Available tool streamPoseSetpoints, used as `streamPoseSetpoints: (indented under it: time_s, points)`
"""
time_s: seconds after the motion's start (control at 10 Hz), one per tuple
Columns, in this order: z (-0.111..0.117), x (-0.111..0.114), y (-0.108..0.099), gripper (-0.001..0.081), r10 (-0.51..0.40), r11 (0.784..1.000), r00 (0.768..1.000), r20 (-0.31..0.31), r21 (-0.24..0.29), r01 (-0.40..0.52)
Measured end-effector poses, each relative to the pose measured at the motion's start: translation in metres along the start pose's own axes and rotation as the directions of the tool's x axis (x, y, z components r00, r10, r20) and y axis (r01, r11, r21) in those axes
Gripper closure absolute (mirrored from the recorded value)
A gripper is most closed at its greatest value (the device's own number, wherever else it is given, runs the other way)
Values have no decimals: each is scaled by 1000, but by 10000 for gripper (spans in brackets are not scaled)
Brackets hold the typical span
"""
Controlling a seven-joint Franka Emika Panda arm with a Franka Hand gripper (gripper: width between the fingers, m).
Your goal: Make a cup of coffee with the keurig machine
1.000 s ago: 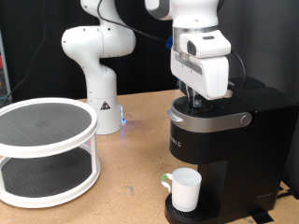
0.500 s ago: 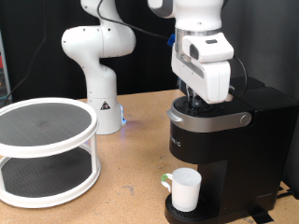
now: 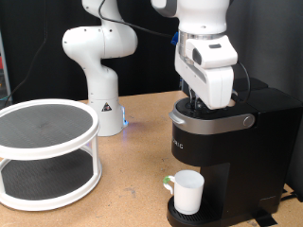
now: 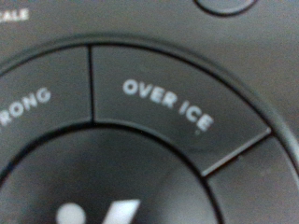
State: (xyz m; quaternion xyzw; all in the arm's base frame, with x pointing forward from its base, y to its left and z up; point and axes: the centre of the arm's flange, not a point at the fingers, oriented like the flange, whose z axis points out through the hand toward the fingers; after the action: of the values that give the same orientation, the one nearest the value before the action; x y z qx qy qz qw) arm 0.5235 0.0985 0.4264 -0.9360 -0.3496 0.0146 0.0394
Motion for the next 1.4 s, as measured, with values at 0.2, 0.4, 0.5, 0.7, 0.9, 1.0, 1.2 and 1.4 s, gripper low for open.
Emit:
streamPoseSetpoints:
  time_s: [0.2, 0.4, 0.5, 0.7, 0.9, 1.0, 1.2, 1.4]
  points:
    - [0, 1, 3, 804, 22, 999, 1000, 23, 27, -22]
    - [0, 3, 6, 804, 32, 998, 998, 49, 61, -35]
    - [0, 4, 7, 804, 36, 997, 998, 59, 70, -40]
    - [0, 5, 9, 804, 51, 995, 996, 73, 84, -57]
    - [0, 6, 10, 804, 64, 992, 994, 88, 100, -72]
    - [0, 6, 11, 804, 69, 991, 992, 105, 111, -81]
    - [1, 8, 12, 804, 74, 989, 990, 124, 122, -89]
    - [1, 8, 12, 804, 82, 988, 989, 123, 123, -98]
